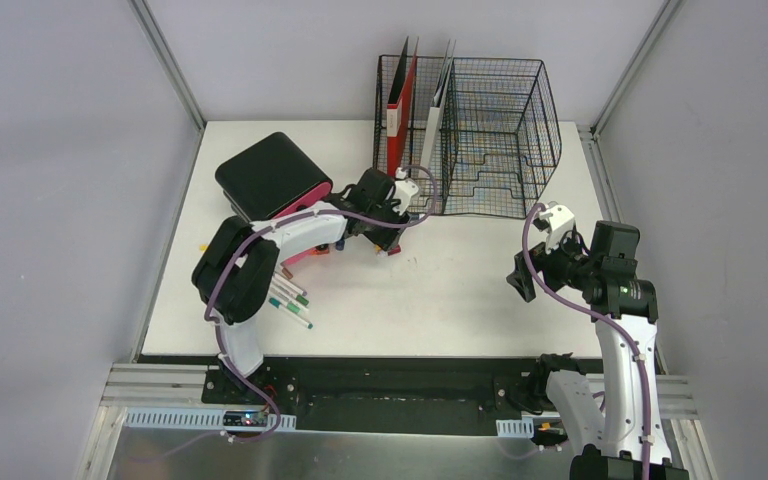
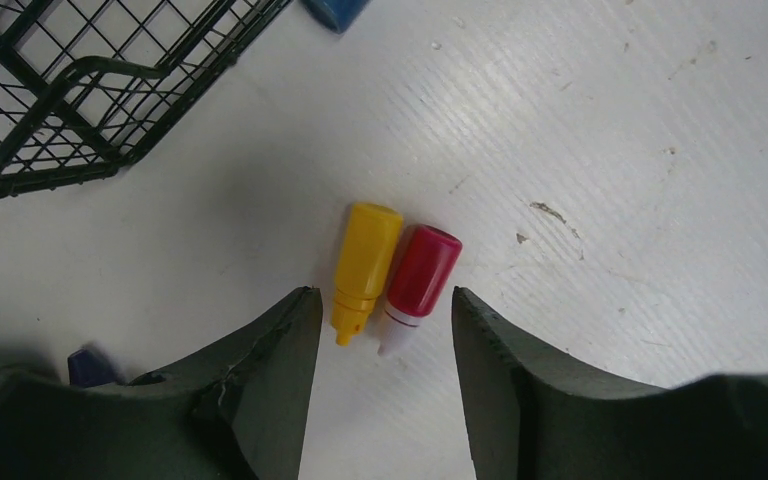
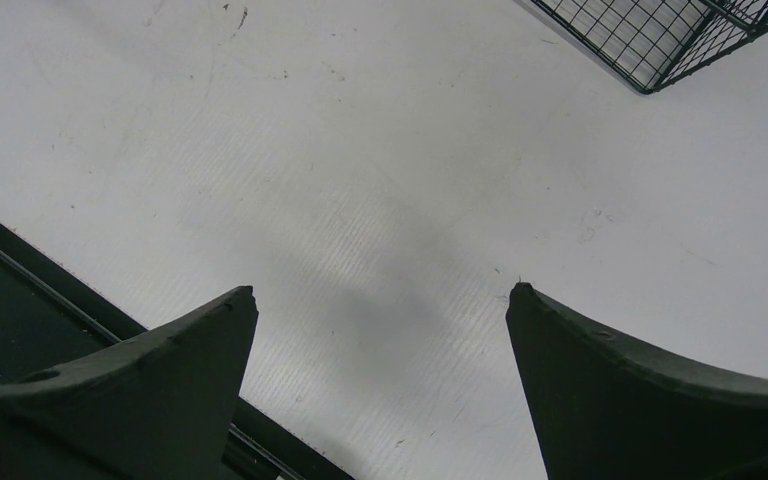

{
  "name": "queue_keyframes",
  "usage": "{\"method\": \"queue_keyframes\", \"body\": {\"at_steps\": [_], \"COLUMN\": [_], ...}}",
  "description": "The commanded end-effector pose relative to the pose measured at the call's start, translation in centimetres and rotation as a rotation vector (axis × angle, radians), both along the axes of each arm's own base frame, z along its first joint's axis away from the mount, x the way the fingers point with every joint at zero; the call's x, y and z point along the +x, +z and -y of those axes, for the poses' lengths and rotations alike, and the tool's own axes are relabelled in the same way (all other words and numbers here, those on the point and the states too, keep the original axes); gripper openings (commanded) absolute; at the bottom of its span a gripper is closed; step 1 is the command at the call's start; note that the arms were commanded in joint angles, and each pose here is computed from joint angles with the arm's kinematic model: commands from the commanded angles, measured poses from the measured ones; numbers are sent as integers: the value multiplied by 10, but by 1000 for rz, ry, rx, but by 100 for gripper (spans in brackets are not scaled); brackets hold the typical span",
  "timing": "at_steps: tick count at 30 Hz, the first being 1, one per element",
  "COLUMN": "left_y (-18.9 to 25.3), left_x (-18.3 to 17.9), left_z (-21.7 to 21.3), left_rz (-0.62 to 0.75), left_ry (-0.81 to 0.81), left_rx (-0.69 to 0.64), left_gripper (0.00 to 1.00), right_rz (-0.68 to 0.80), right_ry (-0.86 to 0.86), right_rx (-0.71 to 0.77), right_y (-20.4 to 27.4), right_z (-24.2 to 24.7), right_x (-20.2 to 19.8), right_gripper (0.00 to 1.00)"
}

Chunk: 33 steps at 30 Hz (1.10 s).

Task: Organize the desk
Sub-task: Pick up the stationery from the center of the board.

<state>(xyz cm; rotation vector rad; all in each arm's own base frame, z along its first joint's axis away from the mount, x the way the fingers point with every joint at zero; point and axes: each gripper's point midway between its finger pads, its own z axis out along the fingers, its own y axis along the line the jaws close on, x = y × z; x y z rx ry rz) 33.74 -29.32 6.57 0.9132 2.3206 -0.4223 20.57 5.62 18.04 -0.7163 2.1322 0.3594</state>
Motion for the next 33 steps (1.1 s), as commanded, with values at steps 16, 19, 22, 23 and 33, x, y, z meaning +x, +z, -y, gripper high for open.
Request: {"method": "queue_keyframes", "body": {"at_steps": [16,19,22,23,33], "left_y": [-10,-6,-2,-2,-17], "left_x": [24,24,28,29,30], "left_z": [2,3,2,2,-1], "left_rz": [-44,-53,-66,-69,-110], "left_ry": [-24,-25,-15,-11,-1], "left_rx": [13,-12,-39,-45,-25], "left_gripper": [53,54,54,54,49], "right_rz": [11,12,12,12,13], "right_ry": [13,15,14,13,14], "right_rx": [7,9,8,7,9], "right_y": [1,1,1,1,1], "right_z": [-1,-1,-1,-1,-1], "right_x": [0,0,0,0,0], "right_gripper": [99,99,99,99,99]}}
